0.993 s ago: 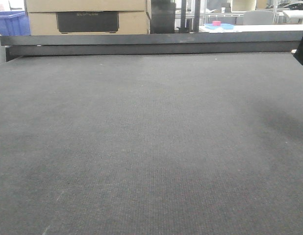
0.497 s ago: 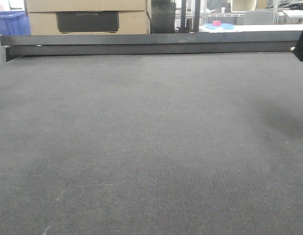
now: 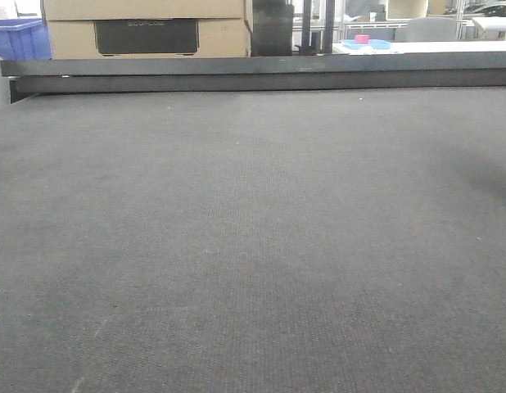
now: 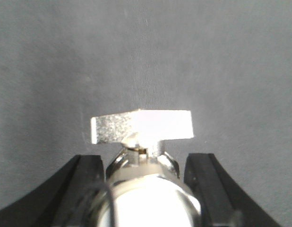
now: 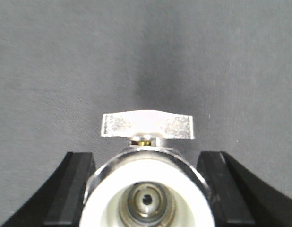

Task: Place valve from conveyor to right shelf box
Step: 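Lift both held valves up off the conveyor belt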

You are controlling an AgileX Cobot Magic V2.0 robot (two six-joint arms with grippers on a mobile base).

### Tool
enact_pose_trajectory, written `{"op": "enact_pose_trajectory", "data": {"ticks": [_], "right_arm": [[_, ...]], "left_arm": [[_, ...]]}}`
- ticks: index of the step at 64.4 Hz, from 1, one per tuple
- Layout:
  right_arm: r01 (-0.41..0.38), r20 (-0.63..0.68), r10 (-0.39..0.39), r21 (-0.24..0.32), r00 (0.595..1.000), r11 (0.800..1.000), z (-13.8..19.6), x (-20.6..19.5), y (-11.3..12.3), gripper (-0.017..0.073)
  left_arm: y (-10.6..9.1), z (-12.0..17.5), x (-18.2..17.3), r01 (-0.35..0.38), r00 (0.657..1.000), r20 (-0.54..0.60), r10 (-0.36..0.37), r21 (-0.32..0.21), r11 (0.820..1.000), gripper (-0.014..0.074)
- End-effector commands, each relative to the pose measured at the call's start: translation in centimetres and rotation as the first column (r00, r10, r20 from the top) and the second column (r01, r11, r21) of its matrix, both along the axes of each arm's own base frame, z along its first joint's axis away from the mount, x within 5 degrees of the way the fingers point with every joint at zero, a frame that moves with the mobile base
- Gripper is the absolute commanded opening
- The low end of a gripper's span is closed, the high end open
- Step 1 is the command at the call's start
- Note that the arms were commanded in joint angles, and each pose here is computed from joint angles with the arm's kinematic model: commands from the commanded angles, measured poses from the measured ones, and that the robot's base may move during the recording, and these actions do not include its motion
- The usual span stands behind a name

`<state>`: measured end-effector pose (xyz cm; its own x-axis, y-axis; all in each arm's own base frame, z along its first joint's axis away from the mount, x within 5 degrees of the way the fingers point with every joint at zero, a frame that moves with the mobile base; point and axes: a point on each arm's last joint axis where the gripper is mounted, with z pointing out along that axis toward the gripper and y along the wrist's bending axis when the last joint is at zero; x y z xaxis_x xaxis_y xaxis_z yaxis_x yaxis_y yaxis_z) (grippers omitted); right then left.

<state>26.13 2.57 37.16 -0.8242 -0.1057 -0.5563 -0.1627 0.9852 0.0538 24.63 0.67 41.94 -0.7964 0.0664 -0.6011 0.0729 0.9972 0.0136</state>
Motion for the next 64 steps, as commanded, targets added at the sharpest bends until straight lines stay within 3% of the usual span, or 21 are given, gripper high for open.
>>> {"op": "enact_pose_trajectory", "data": {"ticks": [1, 15, 40, 64], "right_arm": [[-0.003, 0.083, 0.003, -0.002, 0.997, 1.0, 2.1, -0.7, -0.1, -0.0155], [0.001, 0.231, -0.002, 0.008, 0.973, 1.0, 5.2, -3.6, -0.3, -0.0155], [0.002, 0.467, -0.014, 0.026, 0.884, 1.0, 9.5, -9.8, -0.7, -0.0155], [0.003, 0.495, -0.017, 0.03, 0.869, 1.0, 9.9, -10.0, -0.7, -0.0155]], "left_arm": [[-0.3, 2.1, -2.2, -0.001, 0.995, 0.099, 0.002, -0.009, 1.0, -0.0111], [-0.4, 4.2, -5.0, -0.024, 0.978, 0.208, 0.029, -0.03, 0.999, -0.0111], [-0.4, 4.5, -5.6, -0.026, 0.973, 0.229, 0.031, -0.025, 0.999, -0.0111], [-0.4, 4.7, -5.5, -0.027, 0.968, 0.247, 0.032, -0.023, 0.999, -0.0111]]}}
